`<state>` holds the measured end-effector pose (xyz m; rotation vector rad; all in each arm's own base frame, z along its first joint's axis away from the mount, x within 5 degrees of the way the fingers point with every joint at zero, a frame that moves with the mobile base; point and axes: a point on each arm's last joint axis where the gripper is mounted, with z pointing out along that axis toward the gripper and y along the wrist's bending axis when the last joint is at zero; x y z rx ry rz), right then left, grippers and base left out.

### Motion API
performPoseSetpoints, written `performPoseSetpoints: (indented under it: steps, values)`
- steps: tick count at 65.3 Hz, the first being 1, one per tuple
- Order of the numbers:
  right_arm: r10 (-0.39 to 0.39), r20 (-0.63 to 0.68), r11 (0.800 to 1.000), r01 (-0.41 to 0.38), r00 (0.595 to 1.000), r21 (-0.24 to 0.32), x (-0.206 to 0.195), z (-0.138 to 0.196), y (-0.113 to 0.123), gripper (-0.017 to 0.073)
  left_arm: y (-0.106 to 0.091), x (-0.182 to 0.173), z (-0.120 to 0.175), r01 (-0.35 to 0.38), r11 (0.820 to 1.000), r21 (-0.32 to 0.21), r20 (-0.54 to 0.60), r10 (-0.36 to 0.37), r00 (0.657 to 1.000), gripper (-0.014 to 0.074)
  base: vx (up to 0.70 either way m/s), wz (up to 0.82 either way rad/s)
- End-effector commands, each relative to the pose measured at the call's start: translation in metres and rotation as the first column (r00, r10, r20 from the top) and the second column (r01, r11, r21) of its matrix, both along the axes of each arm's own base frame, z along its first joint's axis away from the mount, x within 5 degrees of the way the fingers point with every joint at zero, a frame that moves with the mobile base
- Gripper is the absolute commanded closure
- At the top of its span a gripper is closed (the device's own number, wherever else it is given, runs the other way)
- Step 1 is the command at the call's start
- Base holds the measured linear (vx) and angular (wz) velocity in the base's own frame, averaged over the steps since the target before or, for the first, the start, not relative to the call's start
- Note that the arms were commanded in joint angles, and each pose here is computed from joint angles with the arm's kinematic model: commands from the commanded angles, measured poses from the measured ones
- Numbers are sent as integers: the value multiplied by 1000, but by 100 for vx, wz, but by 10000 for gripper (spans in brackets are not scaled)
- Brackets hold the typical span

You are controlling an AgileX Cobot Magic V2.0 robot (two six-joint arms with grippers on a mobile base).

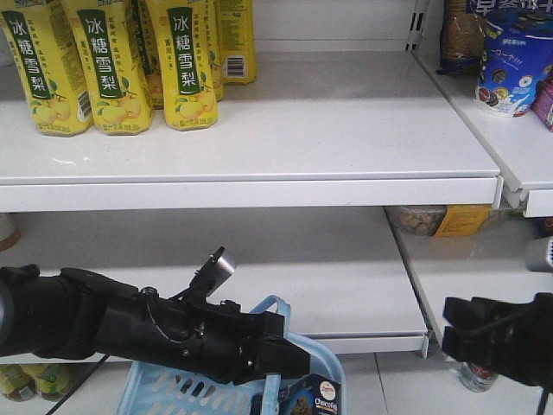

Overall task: Left arm holds basket, right arm returns cookies
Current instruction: 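Move the right gripper down into the basket over the cookie box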

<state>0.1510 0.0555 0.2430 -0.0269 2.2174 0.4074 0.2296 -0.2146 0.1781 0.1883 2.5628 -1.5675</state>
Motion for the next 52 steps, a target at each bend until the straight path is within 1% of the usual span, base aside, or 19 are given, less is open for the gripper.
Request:
performPoseSetpoints:
  steps: [1,5,13,16,23,25,33,37,42,44,46,52]
  values:
    - [-1,-23,996,3,1000,87,9,4,12,207,-4,0,25,16,995,-99,55,-10,998,600,0,0]
    - [10,-96,995,0,995,102,12,-5,19,167,-4,0,25,16,995,-99,55,-10,998,600,0,0]
    - [46,-228,995,-25,973,93,15,-25,32,134,-4,0,25,16,995,-99,55,-10,998,600,0,0]
    - [64,-279,995,-41,958,87,15,-33,39,133,-4,0,25,16,995,-99,55,-10,998,600,0,0]
    - [98,-373,993,-68,923,92,15,-50,53,133,-4,0,25,16,995,-99,55,-10,998,600,0,0]
    - [103,-395,992,-67,913,103,14,-54,58,133,-4,0,25,16,995,-99,55,-10,998,600,0,0]
    - [111,-470,991,-62,876,119,15,-71,69,133,-4,0,25,16,995,-99,55,-10,998,600,0,0]
    - [125,-495,990,-78,860,114,16,-77,72,133,-4,0,25,16,995,-99,55,-10,998,600,0,0]
    - [137,-529,988,-74,837,139,16,-84,76,133,-4,0,25,16,995,-99,55,-10,998,600,0,0]
    - [154,-540,986,-90,827,144,16,-87,78,133,-4,0,25,16,995,-99,55,-10,998,600,0,0]
    - [160,-553,983,-80,818,165,16,-88,80,133,-4,0,25,16,995,-99,55,-10,998,600,0,0]
    - [202,-565,973,-96,800,212,16,-93,86,133,-4,0,25,16,995,-99,55,-10,998,600,0,0]
